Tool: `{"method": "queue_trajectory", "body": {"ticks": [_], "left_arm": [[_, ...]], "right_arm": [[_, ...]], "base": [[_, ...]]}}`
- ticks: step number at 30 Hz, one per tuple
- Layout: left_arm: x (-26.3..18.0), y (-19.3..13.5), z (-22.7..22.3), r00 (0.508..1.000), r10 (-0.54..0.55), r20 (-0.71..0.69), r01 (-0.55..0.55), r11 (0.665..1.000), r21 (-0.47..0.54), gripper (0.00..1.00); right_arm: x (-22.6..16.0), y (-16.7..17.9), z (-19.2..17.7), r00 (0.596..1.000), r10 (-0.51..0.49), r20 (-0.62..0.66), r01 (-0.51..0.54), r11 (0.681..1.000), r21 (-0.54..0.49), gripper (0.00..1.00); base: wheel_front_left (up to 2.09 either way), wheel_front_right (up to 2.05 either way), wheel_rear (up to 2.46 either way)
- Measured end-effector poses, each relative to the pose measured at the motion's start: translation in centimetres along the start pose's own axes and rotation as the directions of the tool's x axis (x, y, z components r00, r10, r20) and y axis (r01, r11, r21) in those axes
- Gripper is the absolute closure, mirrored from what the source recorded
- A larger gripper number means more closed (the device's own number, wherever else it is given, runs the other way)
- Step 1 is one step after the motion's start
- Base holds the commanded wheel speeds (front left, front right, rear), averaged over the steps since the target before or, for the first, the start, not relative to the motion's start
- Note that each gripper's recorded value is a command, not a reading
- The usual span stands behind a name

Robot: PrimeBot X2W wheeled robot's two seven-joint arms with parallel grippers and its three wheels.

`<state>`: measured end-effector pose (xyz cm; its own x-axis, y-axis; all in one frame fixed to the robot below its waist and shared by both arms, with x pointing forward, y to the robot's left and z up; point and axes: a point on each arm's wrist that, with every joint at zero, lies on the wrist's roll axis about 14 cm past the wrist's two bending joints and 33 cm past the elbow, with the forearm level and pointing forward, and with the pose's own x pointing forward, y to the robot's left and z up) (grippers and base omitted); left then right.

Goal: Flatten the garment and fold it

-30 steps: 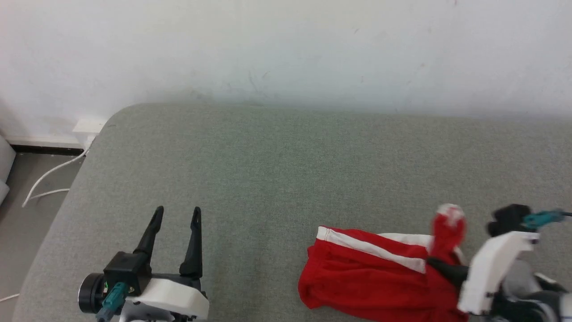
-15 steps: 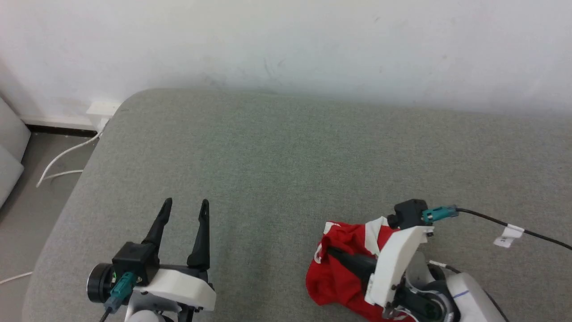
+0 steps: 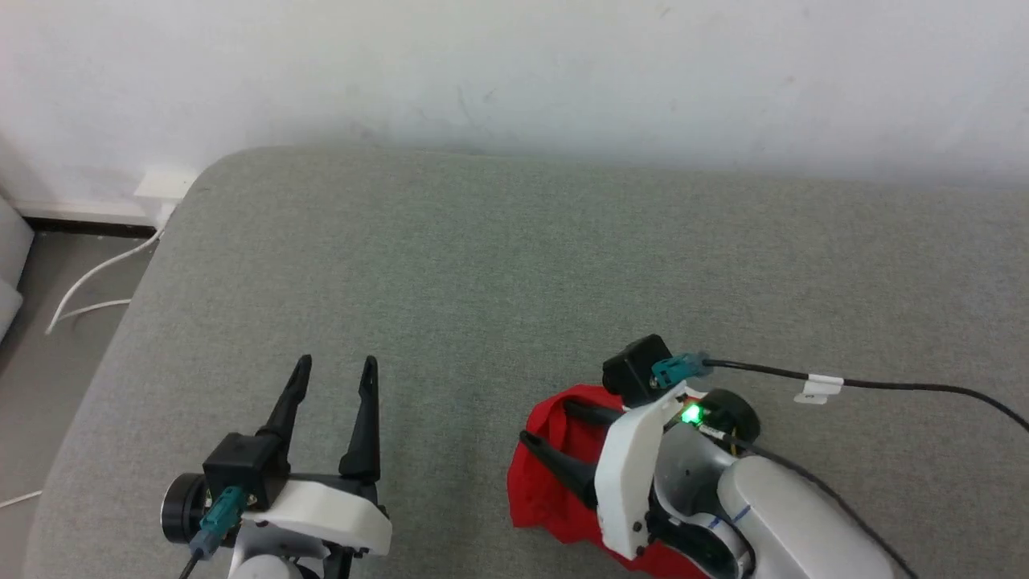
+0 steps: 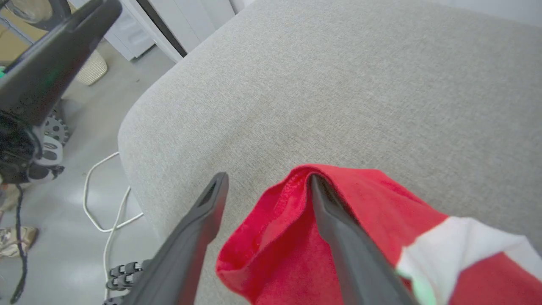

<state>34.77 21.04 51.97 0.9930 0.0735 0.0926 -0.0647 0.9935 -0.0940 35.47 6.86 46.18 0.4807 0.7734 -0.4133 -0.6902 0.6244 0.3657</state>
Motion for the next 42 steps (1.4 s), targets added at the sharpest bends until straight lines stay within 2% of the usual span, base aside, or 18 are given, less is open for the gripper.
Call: {"method": "queue_trajectory", "body": {"ticks": [4,8,11,13,16,18,20,25,28,31,33,34,37,40,42], "left_arm": [[0.3,-0.5,0.0,1.000,-0.010,0.002,0.010,1.000,-0.008,0.00],[0.6,-0.6,0.0,1.000,-0.015,0.005,0.015,1.000,-0.011,0.00],[0.9,-0.8,0.2,1.000,-0.018,0.010,0.018,1.000,-0.013,0.00],[1.1,-0.8,0.2,1.000,-0.018,0.013,0.018,1.000,-0.015,0.00],[1.2,-1.0,0.4,1.000,-0.021,0.021,0.022,1.000,-0.018,0.00],[1.2,-1.1,0.6,0.999,-0.021,0.026,0.022,1.000,-0.022,0.00],[1.3,-1.1,0.8,0.999,-0.022,0.034,0.023,0.999,-0.024,0.00],[1.3,-1.4,0.9,0.999,-0.029,0.038,0.030,0.999,-0.020,0.00],[1.2,-1.3,0.9,0.999,-0.028,0.039,0.028,0.999,-0.018,0.00],[1.2,-0.9,1.0,0.999,-0.014,0.042,0.015,1.000,-0.018,0.00],[1.1,-0.4,1.2,0.999,0.001,0.046,0.000,1.000,-0.019,0.00],[1.0,-0.2,1.3,0.999,0.010,0.050,-0.009,1.000,-0.023,0.00],[0.8,0.4,1.3,0.998,0.037,0.052,-0.036,0.999,-0.028,0.00],[0.5,0.9,1.5,0.997,0.057,0.058,-0.056,0.998,-0.025,0.00],[0.4,1.3,1.6,0.996,0.068,0.062,-0.067,0.998,-0.022,0.00]], "right_arm": [[-1.3,-1.0,0.6,0.999,-0.032,-0.003,0.030,0.984,-0.177,0.00],[-2.9,-1.7,2.0,0.998,-0.047,0.052,0.059,0.965,-0.255,0.00],[-4.8,-2.5,3.7,0.983,-0.069,0.167,0.107,0.968,-0.228,0.00],[-6.2,-3.5,4.4,0.964,-0.105,0.243,0.147,0.976,-0.161,0.00],[-9.2,-5.9,5.7,0.902,-0.204,0.381,0.249,0.966,-0.073,0.00],[-11.6,-7.8,6.7,0.834,-0.285,0.472,0.335,0.942,-0.023,0.00],[-13.8,-9.8,6.5,0.774,-0.371,0.512,0.417,0.908,0.028,0.00],[-18.8,-13.6,5.1,0.641,-0.545,0.541,0.569,0.810,0.143,0.00],[-21.2,-15.6,3.7,0.581,-0.628,0.518,0.618,0.754,0.223,0.00],[-23.2,-18.0,1.5,0.529,-0.717,0.454,0.606,0.694,0.389,0.00],[-24.2,-19.4,-0.1,0.512,-0.760,0.400,0.560,0.648,0.516,0.00],[-24.5,-19.9,-0.9,0.512,-0.775,0.369,0.533,0.624,0.571,0.00],[-24.0,-21.0,-4.6,0.586,-0.781,0.215,0.469,0.543,0.697,0.00],[-21.9,-20.4,-7.6,0.706,-0.703,0.081,0.389,0.481,0.786,0.00],[-19.6,-19.0,-9.1,0.804,-0.595,0.011,0.312,0.437,0.843,0.00]], "base": [[0.00,0.00,0.00],[0.00,0.00,0.00],[0.00,0.00,0.00],[0.00,0.00,0.00],[0.00,0.00,0.00],[0.00,0.00,0.00],[0.00,0.00,0.00],[0.00,0.00,0.00],[0.00,0.00,0.00],[0.00,0.00,0.00],[0.00,0.00,0.00],[0.00,0.00,0.00],[0.00,0.00,0.00],[0.00,0.00,0.00],[0.00,0.00,0.00]]}}
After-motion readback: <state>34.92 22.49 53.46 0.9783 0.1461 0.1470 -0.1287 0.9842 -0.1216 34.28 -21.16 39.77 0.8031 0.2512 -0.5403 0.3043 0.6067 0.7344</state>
